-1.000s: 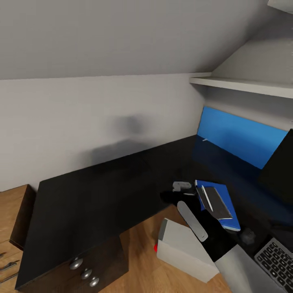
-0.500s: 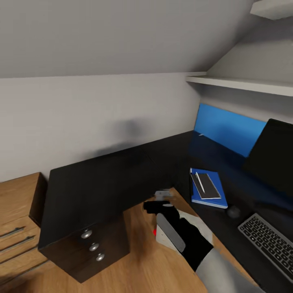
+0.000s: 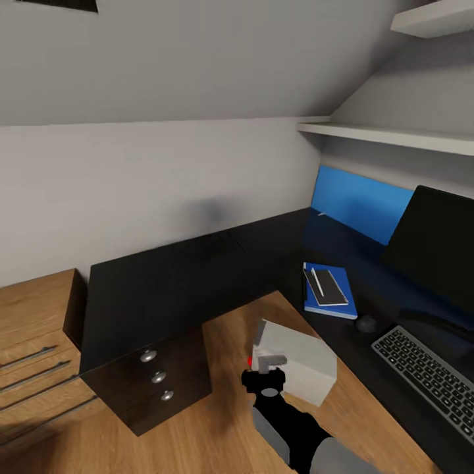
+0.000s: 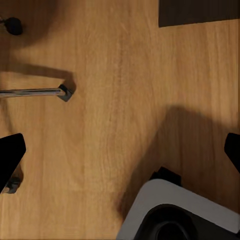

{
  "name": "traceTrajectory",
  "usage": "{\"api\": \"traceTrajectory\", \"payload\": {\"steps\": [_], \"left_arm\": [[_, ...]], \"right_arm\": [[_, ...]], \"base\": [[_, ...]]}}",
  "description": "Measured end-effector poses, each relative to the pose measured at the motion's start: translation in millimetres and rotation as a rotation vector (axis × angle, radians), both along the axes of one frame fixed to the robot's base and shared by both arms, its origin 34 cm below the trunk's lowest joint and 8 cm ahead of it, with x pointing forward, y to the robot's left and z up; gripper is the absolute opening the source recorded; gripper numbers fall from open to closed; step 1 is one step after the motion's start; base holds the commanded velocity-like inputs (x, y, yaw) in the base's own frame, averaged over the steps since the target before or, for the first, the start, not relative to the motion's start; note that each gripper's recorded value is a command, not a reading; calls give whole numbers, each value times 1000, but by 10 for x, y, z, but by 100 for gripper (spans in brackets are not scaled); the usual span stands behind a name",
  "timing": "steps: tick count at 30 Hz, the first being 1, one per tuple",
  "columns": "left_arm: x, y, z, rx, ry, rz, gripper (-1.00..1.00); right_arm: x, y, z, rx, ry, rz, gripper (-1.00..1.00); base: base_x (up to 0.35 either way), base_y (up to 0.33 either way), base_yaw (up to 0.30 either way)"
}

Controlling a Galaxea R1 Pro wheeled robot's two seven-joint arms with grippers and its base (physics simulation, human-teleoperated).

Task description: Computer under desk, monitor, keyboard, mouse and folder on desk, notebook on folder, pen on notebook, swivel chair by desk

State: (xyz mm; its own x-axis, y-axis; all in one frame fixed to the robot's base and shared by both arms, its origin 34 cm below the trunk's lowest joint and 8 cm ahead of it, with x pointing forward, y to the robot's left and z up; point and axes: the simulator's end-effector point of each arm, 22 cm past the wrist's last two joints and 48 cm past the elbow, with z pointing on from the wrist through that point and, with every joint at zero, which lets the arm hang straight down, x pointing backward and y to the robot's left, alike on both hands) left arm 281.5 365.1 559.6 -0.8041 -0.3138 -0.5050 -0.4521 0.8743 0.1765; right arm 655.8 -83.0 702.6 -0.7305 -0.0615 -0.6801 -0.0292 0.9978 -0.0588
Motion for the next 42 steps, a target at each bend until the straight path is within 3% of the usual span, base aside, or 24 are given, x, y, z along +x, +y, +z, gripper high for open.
{"api": "traceTrajectory", "payload": {"steps": [1, 2, 6, 7, 9, 13, 18, 22, 24, 27, 30, 36, 42], "left_arm": [[5, -27, 8, -5, 2, -1, 100], [-10, -47, 11, -10, 9, -2, 100], [-102, -90, 14, -27, 53, -5, 100], [-360, -214, -96, -82, 191, -13, 100], [-392, -228, -83, -88, 208, -16, 100], [-401, -219, -32, -86, 209, -15, 100], [-412, -223, 29, -86, 210, -16, 100], [-422, -342, 65, -99, 211, -17, 100], [-429, -413, 81, -108, 211, -17, 100], [-429, -545, 108, -121, 212, -32, 100], [-411, -586, 145, -117, 211, -62, 100], [-386, -606, 188, -112, 204, -84, 100], [-349, -616, 198, -113, 192, -87, 100]], "right_arm": [[-227, -125, -270, 4, -8, -2, 100], [-612, -477, -660, -38, 33, -13, 100], [-1086, -584, -918, 0, 64, 39, 100], [-1440, -694, -1034, 33, 38, 78, 100], [-1796, -750, -1136, 28, 76, 76, 100], [-1824, -800, -1099, 24, 79, 69, 100], [-1916, -1182, -1091, -22, 82, 53, 100], [-2116, -1551, -968, -45, -17, 30, 100], [-2201, -1623, -891, -46, -61, 26, 100], [-2249, -1678, -742, -47, -135, 14, 100], [-2274, -1701, -658, -59, -162, -8, 100], [-2393, -1551, -419, -35, -272, -62, 100], [-2409, -1545, -357, -31, -300, -76, 100]], "base": [[-2, 0, 0], [-1, 0, 0], [0, 0, 31], [0, 0, 200], [-215, 0, 271], [-308, 0, 279], [-332, 0, 282], [-336, 0, 284], [-331, 0, 284], [-195, 0, 258], [-65, 0, 204], [-11, 0, 154], [-1, 0, 141]]}}
